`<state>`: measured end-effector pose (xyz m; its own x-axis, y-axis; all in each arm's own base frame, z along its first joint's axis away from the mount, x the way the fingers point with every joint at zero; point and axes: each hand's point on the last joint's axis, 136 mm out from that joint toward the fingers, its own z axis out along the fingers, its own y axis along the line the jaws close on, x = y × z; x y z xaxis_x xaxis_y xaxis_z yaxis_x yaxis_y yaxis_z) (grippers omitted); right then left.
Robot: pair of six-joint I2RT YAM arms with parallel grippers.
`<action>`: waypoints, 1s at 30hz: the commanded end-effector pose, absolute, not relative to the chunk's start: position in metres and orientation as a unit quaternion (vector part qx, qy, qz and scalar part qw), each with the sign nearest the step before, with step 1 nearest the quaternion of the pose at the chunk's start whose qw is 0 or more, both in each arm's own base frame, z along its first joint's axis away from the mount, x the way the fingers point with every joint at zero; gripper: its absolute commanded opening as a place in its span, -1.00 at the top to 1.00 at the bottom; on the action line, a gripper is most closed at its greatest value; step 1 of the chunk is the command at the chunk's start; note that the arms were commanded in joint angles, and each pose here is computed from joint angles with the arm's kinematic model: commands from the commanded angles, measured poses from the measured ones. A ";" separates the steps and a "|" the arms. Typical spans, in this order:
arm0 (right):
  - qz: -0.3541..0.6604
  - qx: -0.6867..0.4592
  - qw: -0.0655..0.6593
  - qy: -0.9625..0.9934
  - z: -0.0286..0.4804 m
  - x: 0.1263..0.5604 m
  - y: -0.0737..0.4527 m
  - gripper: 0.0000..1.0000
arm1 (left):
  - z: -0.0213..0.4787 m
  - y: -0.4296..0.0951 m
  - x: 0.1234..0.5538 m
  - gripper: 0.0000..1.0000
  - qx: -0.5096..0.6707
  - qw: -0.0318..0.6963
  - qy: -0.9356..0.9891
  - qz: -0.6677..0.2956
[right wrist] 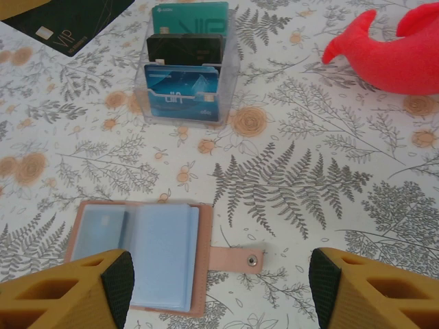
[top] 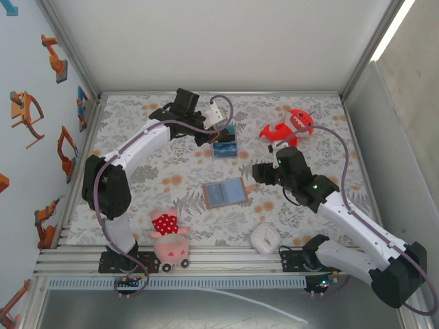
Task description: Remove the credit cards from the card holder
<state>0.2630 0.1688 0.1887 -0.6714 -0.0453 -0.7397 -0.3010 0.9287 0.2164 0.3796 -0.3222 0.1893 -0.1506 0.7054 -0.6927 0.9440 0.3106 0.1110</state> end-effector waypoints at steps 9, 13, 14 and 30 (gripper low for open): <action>0.130 -0.046 0.416 0.899 0.203 0.266 0.146 -0.99 | 0.176 -0.338 0.391 1.00 0.598 0.326 0.708 -0.185; 0.119 -0.031 0.421 0.899 0.202 0.268 0.140 -0.99 | 0.166 -0.340 0.394 1.00 0.607 0.316 0.706 -0.183; 0.116 -0.028 0.422 0.899 0.202 0.268 0.139 -0.99 | 0.163 -0.340 0.394 1.00 0.608 0.313 0.706 -0.183; 0.109 -0.003 0.439 0.892 0.207 0.267 0.128 -0.99 | 0.143 -0.352 0.405 1.00 0.637 0.299 0.687 -0.181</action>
